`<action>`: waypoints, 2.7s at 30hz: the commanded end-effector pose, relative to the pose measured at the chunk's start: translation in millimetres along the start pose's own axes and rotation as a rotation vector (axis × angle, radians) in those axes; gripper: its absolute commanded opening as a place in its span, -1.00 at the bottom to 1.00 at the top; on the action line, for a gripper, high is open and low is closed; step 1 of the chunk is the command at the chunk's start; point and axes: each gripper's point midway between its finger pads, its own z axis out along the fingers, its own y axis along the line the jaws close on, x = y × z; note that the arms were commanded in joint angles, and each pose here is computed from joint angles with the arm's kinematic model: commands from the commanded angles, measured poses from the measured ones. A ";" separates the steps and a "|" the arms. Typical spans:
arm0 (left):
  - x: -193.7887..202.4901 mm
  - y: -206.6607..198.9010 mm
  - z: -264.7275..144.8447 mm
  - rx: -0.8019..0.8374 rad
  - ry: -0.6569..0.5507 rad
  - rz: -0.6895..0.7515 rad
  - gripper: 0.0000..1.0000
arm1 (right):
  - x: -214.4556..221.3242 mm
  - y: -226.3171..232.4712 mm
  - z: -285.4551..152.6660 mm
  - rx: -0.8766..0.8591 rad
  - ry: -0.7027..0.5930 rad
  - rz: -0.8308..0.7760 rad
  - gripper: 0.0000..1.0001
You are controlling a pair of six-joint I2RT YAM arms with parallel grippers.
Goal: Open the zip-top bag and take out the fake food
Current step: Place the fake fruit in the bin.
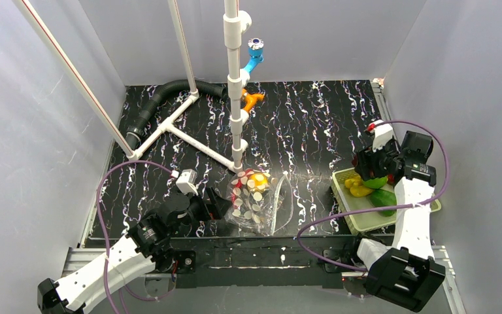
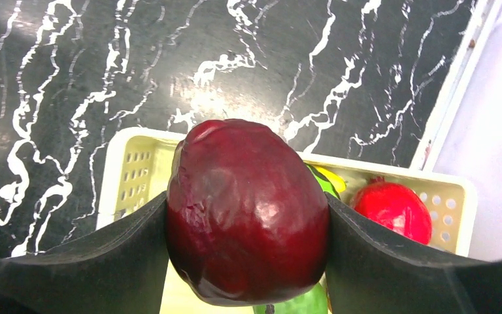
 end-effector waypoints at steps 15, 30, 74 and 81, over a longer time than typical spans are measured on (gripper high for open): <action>1.9 5.2 -1.6 -0.022 0.012 0.012 0.97 | 37.0 -83.5 -31.7 0.417 0.057 0.103 -0.46; -0.1 0.0 -0.5 -0.011 0.019 0.017 0.96 | 83.3 -119.6 -54.4 0.587 0.141 0.135 -0.16; -5.0 -13.4 -6.7 0.067 -0.015 -0.046 0.96 | -10.6 -0.6 -45.5 -0.115 -0.325 0.186 0.99; -8.9 -16.3 -8.3 0.078 -0.031 -0.063 0.96 | -27.7 26.5 -49.3 -0.258 -0.392 0.142 0.99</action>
